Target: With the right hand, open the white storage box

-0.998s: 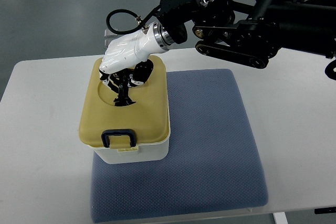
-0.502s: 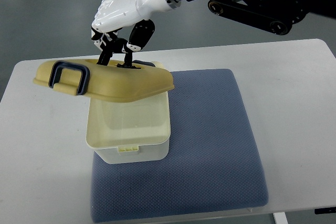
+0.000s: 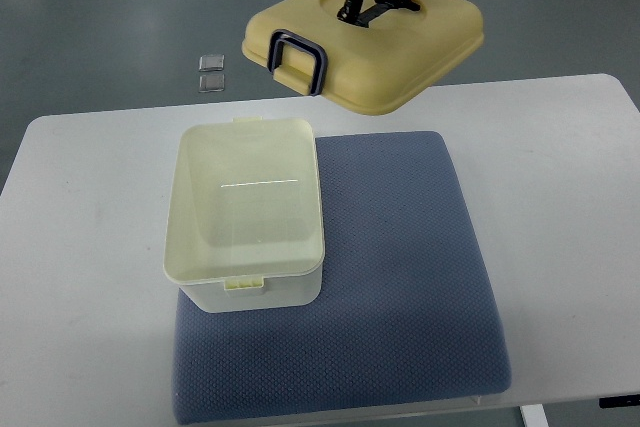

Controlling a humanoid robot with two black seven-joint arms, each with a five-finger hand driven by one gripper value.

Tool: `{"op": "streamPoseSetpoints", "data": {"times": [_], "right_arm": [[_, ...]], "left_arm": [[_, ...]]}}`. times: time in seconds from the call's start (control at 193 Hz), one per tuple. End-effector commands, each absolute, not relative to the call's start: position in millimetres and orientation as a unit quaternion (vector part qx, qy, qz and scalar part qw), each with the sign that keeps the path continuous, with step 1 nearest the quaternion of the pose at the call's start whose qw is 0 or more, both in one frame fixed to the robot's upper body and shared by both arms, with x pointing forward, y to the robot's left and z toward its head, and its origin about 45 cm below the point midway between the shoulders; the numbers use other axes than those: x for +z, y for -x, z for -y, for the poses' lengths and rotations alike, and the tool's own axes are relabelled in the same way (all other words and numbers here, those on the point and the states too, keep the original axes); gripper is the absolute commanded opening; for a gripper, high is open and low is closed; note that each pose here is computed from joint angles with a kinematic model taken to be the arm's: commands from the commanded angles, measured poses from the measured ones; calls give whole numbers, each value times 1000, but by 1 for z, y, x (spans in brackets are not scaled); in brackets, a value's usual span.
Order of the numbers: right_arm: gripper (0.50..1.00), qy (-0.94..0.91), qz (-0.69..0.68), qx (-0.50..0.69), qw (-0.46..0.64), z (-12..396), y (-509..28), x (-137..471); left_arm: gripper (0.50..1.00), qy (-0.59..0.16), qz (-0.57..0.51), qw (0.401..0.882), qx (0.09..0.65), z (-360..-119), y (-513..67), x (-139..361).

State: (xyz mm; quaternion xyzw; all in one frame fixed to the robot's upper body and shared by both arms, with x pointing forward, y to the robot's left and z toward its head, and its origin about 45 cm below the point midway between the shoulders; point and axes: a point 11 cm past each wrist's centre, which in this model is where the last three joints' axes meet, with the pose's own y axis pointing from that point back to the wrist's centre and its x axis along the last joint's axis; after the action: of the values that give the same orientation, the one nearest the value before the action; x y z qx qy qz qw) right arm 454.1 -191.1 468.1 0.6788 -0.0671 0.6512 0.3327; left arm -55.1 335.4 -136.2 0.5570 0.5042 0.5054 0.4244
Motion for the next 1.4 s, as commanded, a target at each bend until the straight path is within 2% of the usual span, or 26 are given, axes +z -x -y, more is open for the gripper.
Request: {"op": "streamPoseSetpoints", "data": {"times": [0.0, 0.238, 0.403, 1.029, 1.06, 1.076, 1.081, 1.086, 1.091, 1.096, 1.107, 1.112, 1.117, 1.122, 1.127, 1.133, 1.153, 1.215, 1.272, 1.396], "right_arm": [[500, -687, 82, 630, 353, 223, -457, 440], [500, -705, 96, 587, 385, 276, -451, 343], [500, -707, 96, 579, 396, 291, -444, 302], [500, -745, 54, 559, 360, 249, -420, 237], [560, -746, 54, 559, 357, 247, -420, 236], [613, -748, 54, 558, 356, 245, -420, 235], [613, -748, 54, 558, 356, 245, -420, 235], [643, -748, 56, 558, 355, 245, -420, 235], [643, -748, 56, 558, 355, 245, -420, 235], [676, -749, 55, 558, 354, 245, -420, 235], [676, -749, 55, 558, 354, 245, -420, 235], [711, -750, 56, 556, 354, 244, -420, 234], [711, -750, 56, 556, 354, 244, -420, 234], [743, -751, 57, 556, 352, 243, -419, 234], [744, -751, 57, 556, 352, 243, -419, 234], [768, -752, 57, 555, 352, 243, -419, 233], [807, -754, 58, 554, 348, 240, -419, 233], [838, -756, 58, 554, 345, 237, -418, 232], [897, -758, 66, 556, 336, 232, -420, 237], [905, -764, 85, 554, 320, 227, -422, 243]], "left_arm": [[1000, -557, -504, 425, 505, -335, 55, -136], [1000, -557, -504, 425, 505, -336, 55, -136], [1000, -557, -504, 424, 506, -336, 55, -136], [1000, -557, -504, 425, 505, -336, 55, -136], [1000, -557, -504, 425, 505, -336, 55, -136], [1000, -557, -505, 424, 505, -336, 56, -136], [1000, -557, -505, 424, 505, -336, 56, -136], [1000, -557, -504, 425, 505, -335, 55, -136], [1000, -557, -504, 425, 505, -335, 55, -136], [1000, -557, -504, 424, 506, -336, 55, -136], [1000, -557, -504, 424, 506, -336, 55, -136], [1000, -557, -504, 425, 505, -335, 55, -136], [1000, -557, -504, 425, 505, -335, 55, -136], [1000, -557, -504, 425, 505, -335, 55, -136], [1000, -557, -504, 425, 505, -335, 55, -136], [1000, -557, -505, 425, 505, -335, 55, -136], [1000, -557, -505, 425, 505, -335, 55, -136], [1000, -557, -504, 424, 506, -336, 55, -136], [1000, -557, -504, 425, 505, -335, 55, -136], [1000, -557, -504, 425, 505, -336, 55, -136]]}}
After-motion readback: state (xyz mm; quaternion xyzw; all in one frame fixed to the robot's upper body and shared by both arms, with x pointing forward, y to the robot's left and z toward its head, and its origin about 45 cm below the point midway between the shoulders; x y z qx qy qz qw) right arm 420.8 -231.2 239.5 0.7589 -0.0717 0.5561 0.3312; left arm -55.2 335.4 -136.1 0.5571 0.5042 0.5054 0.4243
